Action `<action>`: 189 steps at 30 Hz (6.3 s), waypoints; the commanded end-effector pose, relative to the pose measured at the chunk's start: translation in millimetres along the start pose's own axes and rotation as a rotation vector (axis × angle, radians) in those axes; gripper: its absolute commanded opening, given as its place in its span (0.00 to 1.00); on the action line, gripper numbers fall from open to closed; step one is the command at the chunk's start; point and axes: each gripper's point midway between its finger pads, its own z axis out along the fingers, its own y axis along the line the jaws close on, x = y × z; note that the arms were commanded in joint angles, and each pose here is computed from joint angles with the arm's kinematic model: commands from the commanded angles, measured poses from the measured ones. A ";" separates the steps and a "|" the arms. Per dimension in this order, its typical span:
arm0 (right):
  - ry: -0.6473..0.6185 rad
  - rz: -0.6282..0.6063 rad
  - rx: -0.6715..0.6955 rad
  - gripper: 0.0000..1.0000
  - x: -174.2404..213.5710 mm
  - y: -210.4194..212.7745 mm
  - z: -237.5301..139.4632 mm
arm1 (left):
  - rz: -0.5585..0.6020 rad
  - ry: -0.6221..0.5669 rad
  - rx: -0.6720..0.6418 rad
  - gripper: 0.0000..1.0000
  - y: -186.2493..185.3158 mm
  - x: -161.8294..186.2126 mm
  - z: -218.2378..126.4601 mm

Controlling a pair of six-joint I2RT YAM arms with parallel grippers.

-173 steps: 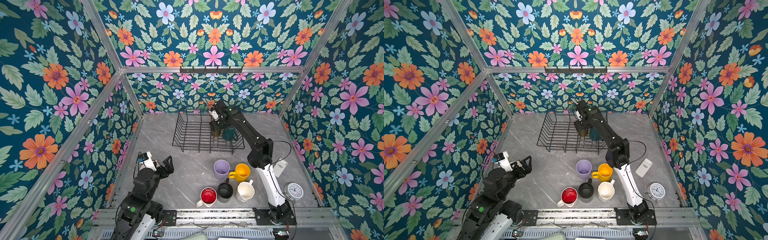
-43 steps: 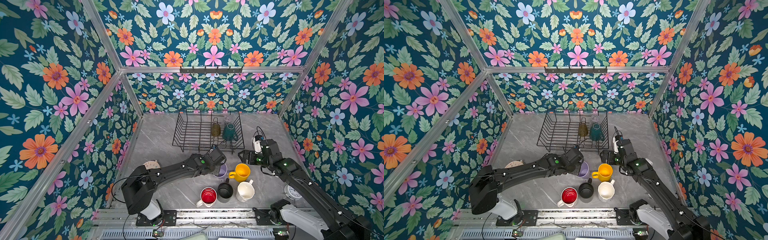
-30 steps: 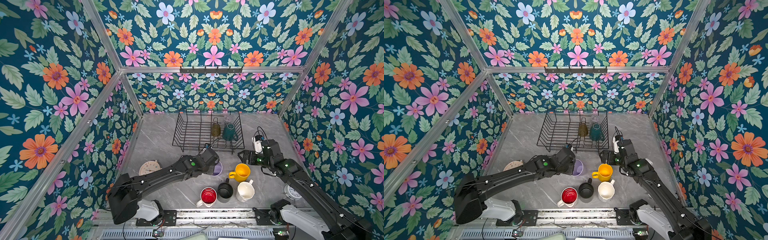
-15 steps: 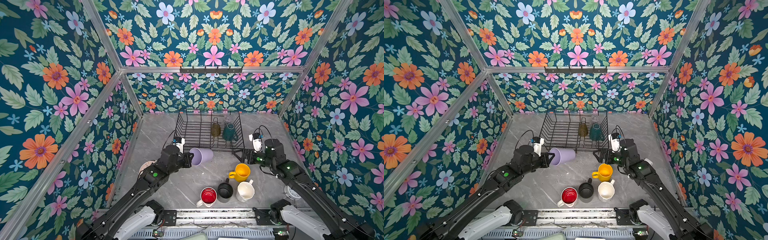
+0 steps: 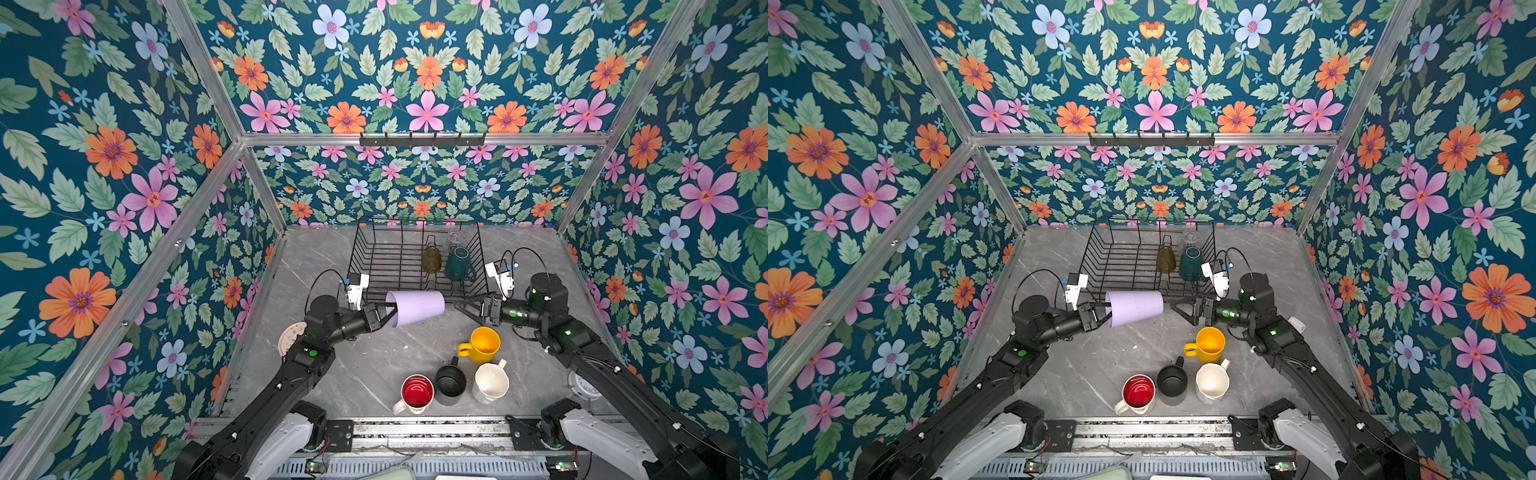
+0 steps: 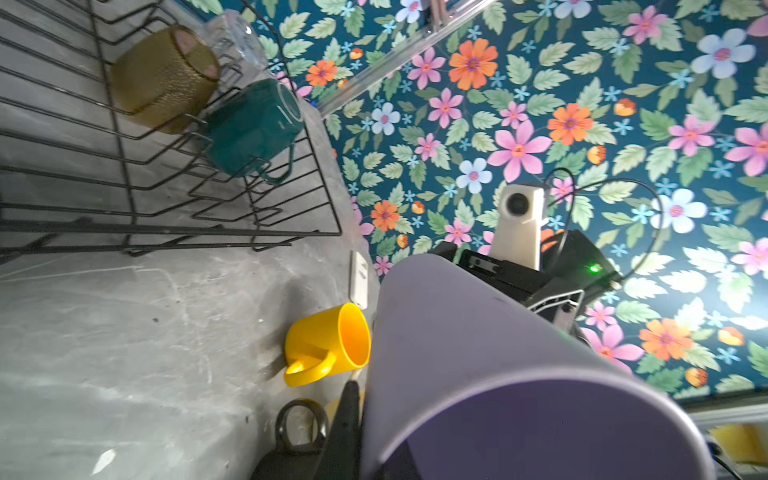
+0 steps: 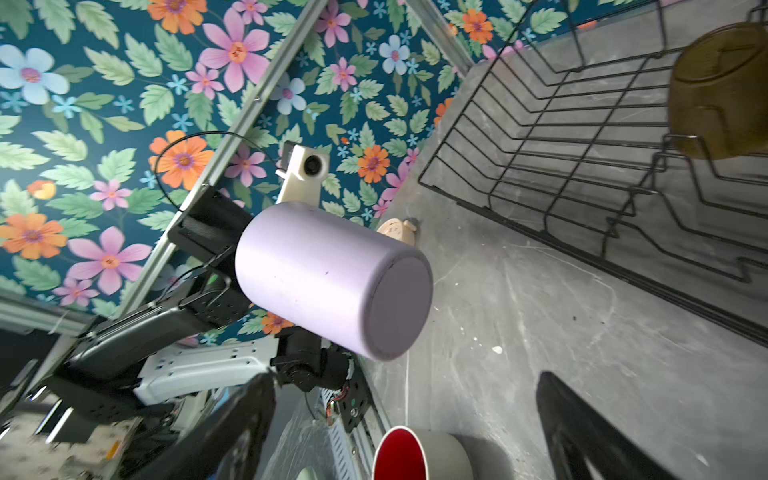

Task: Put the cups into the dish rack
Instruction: 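Hold the lavender cup out while the right gripper moves to its base, then close the right gripper on the lavender cup's base while the left holds it, then open the left gripper and withdraw it while the right holds the lavender cup, then carry the lavender cup over the rack and lower it upside down with the right gripper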

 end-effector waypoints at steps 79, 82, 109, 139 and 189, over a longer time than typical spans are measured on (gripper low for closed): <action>0.209 -0.046 -0.348 0.75 26.0 70.3 70.8 | -0.020 0.055 0.237 0.00 -37.8 6.7 -2.0; 0.212 -0.040 -0.346 0.66 26.2 69.5 72.1 | -0.023 0.055 0.234 0.00 -36.8 6.9 -1.8; 0.195 -0.032 -0.328 0.75 17.5 71.5 73.4 | -0.027 0.075 0.236 0.00 -35.7 10.3 -1.4; 0.197 -0.003 -0.233 0.27 14.2 57.8 76.7 | -0.041 0.077 0.202 0.44 -29.0 11.2 -0.3; 0.236 -0.190 0.728 0.19 -94.5 -67.5 21.6 | 0.169 -0.500 -0.655 1.00 50.2 -49.6 -122.4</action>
